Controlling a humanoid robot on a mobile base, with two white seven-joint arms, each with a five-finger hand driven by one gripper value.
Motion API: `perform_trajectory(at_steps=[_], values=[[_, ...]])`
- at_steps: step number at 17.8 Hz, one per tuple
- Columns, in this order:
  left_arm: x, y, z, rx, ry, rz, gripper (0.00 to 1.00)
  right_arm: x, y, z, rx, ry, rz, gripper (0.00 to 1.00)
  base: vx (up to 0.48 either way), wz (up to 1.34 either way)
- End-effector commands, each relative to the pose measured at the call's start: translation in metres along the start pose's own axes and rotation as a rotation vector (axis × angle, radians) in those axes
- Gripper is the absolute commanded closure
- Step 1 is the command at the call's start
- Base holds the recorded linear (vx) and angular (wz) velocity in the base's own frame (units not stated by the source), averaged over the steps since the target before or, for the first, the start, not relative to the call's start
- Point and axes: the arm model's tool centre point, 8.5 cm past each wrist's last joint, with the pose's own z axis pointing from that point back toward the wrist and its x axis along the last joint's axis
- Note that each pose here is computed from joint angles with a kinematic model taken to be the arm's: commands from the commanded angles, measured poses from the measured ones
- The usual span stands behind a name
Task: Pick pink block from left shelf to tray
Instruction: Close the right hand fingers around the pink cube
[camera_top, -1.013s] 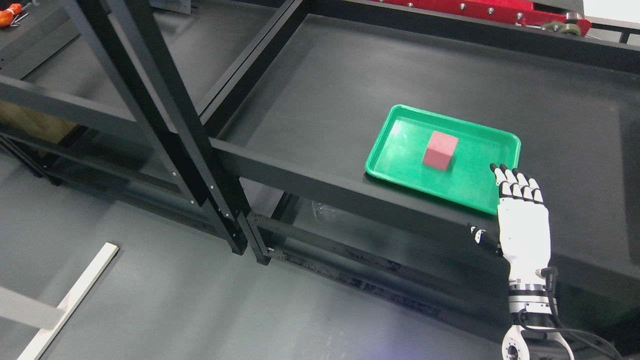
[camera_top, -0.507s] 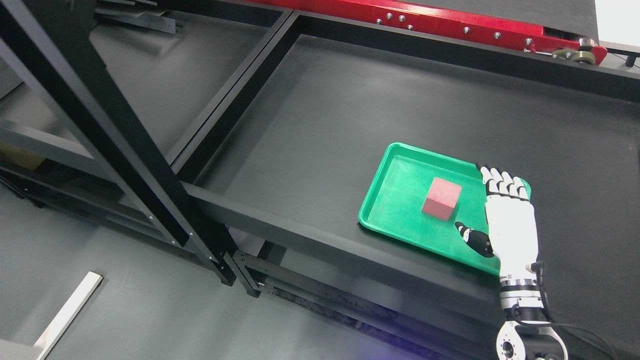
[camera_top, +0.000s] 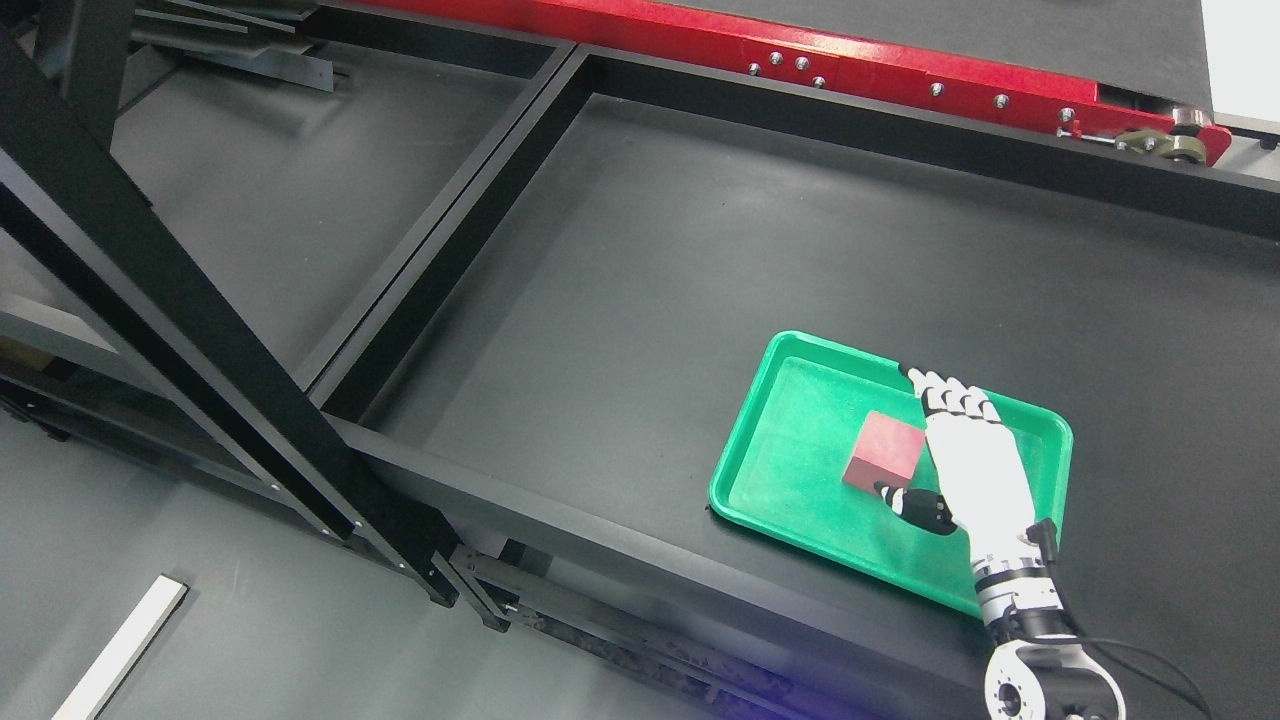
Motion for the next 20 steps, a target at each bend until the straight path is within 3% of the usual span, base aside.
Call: perform_trajectory(at_steps=[1,16,18,20], values=[[0.008,0.011,-0.001,0.017,-0.013,-0.004,0.0,0.002,0.015,0.0,0.111,-0.005,-0.009,0.01,0.094,0.0],[0.008,0.011,-0.001,0.017,-0.013,-0.004,0.0,-0.007,0.04,0.004,0.257,0.021,-0.01,0.03,0.024,0.0],[0.008,0.011,-0.001,0.017,-0.013,-0.004,0.0,-0.007,0.041,0.004,0.257,0.022,-0.012,0.1,0.0,0.0],[0.009,0.011,-0.001,0.017,-0.014,-0.004,0.0,-0.009,0.04,0.004,0.243,0.027,-0.009,0.26,0.0,0.0]])
